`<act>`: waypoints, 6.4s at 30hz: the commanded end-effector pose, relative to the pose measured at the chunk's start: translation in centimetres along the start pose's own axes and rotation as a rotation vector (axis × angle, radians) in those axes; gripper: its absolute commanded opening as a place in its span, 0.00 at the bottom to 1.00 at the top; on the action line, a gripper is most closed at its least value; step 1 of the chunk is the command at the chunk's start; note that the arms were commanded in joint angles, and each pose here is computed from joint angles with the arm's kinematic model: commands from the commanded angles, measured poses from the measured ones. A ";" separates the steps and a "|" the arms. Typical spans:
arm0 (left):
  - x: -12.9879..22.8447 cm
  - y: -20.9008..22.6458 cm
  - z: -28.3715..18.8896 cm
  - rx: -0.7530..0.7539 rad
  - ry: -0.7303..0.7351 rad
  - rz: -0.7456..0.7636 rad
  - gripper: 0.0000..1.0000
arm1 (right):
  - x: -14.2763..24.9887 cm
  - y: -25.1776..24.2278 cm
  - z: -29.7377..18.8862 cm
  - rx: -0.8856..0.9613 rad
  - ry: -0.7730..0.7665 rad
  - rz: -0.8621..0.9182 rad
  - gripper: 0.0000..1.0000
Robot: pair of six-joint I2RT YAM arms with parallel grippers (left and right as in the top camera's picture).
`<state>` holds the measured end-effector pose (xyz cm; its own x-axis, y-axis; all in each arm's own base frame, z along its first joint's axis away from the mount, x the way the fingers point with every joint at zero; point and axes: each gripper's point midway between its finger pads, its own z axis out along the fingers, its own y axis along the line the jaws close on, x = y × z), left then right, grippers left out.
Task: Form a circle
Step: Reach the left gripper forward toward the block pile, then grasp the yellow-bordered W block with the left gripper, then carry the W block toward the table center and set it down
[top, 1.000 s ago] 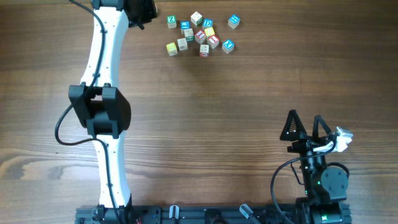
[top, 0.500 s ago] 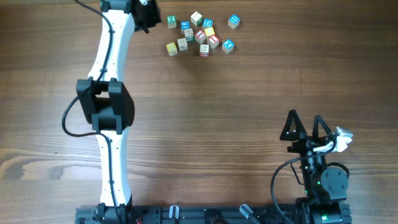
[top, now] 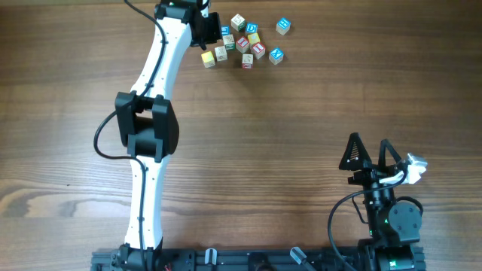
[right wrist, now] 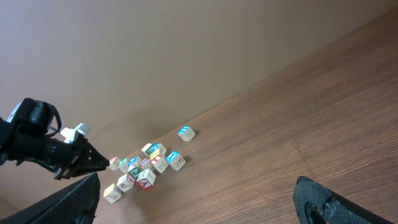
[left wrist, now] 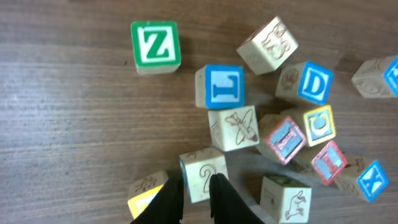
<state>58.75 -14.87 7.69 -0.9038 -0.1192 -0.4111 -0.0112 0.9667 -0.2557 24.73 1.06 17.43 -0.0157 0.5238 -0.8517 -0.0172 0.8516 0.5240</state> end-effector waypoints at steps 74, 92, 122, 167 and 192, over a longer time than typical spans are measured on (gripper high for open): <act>0.7 -4.6 -17.7 -0.044 -0.092 0.046 0.17 | -0.3 -0.2 0.0 0.009 -0.017 0.002 1.00; 13.4 -0.5 -8.5 -0.203 0.334 0.004 0.19 | -0.3 -0.2 0.0 0.009 -0.017 0.002 1.00; 14.4 -0.5 -3.2 -0.179 0.258 0.031 0.24 | -0.3 -0.2 0.0 0.009 -0.017 0.002 1.00; 20.6 -0.3 -0.6 -0.210 0.366 0.057 0.37 | -0.3 -0.2 0.0 0.010 -0.016 0.002 1.00; 20.9 0.7 -1.0 -0.280 0.369 -0.015 0.31 | -0.3 -0.2 0.0 0.010 -0.016 0.002 1.00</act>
<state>39.92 -16.92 0.43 -0.9938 -0.0753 -0.0815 -0.0747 0.9971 -0.0106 24.73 1.06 17.43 -0.0157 0.5238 -0.8517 -0.0172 0.8516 0.5240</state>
